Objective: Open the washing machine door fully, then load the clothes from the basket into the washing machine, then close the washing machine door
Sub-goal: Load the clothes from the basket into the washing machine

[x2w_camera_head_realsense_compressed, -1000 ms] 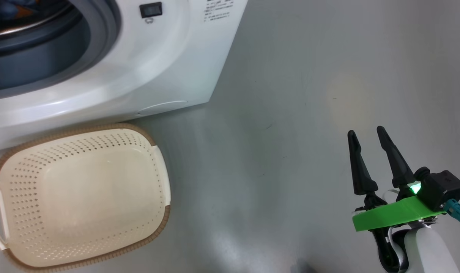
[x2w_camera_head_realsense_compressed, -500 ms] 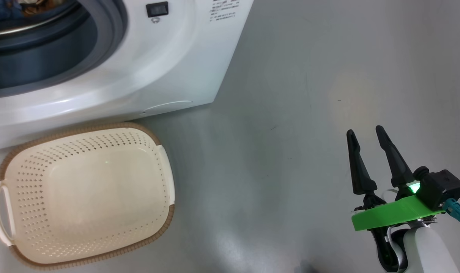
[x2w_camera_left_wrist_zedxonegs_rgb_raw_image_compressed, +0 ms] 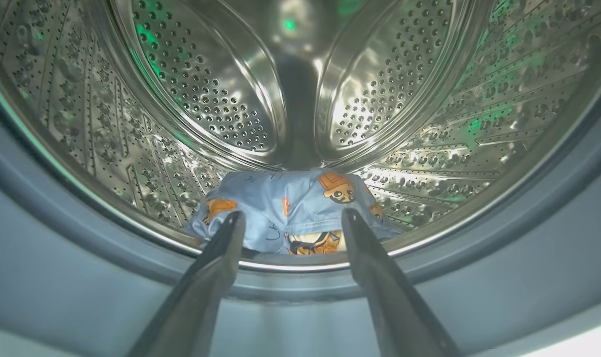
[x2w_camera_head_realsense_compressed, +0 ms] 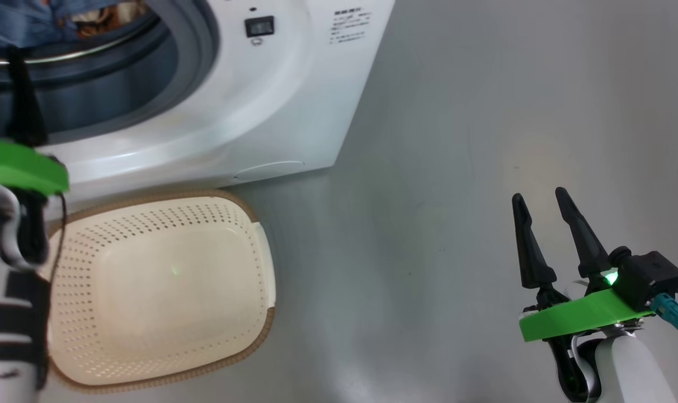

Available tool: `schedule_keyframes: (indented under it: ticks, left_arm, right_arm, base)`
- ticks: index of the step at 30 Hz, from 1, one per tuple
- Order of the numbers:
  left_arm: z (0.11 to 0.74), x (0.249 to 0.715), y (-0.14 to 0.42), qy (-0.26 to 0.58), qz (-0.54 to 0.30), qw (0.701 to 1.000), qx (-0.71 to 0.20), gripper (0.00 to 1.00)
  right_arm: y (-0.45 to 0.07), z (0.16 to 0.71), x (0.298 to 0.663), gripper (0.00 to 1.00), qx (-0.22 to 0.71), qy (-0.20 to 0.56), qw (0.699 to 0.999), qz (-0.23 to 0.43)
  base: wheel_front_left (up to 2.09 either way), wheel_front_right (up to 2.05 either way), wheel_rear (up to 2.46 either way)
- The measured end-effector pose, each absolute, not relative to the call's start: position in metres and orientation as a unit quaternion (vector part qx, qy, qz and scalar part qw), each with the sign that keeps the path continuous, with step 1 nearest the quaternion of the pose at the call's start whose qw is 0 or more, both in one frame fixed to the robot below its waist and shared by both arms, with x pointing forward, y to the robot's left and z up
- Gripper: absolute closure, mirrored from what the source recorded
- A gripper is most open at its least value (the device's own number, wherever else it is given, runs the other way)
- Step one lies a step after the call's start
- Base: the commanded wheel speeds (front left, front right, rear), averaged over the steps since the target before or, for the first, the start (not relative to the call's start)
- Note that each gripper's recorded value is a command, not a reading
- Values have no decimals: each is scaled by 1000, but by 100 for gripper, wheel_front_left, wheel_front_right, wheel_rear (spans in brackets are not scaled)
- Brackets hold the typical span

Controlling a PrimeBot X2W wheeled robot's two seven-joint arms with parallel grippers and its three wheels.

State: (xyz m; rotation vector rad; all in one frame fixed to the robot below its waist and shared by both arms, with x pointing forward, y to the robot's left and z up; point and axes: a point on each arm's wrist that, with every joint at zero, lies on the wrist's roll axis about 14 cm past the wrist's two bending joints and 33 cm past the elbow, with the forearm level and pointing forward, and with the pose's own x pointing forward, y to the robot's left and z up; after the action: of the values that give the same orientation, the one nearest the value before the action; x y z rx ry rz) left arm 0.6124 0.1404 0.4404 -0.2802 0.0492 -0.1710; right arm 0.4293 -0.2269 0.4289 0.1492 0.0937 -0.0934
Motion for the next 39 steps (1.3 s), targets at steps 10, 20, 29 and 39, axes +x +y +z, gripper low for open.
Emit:
schedule_keyframes:
  ticks: [10,20,29,39]
  left_arm:
    - [434,559,157,38,-59,988,-140,0]
    - [436,507,175,47,-31,989,-138,0]
    - [436,467,190,54,-12,990,-133,0]
    - [442,423,202,54,2,991,-122,0]
  right_arm:
    - [-218,444,433,0,69,28,997,-27]
    - [-214,454,422,0,66,22,997,-13]
    - [-210,464,411,0,64,13,998,-3]
    - [-210,471,389,0,66,10,998,0]
  base:
    - [0,0,0]
    - [0,0,0]
    - [0,0,0]
    - [0,0,0]
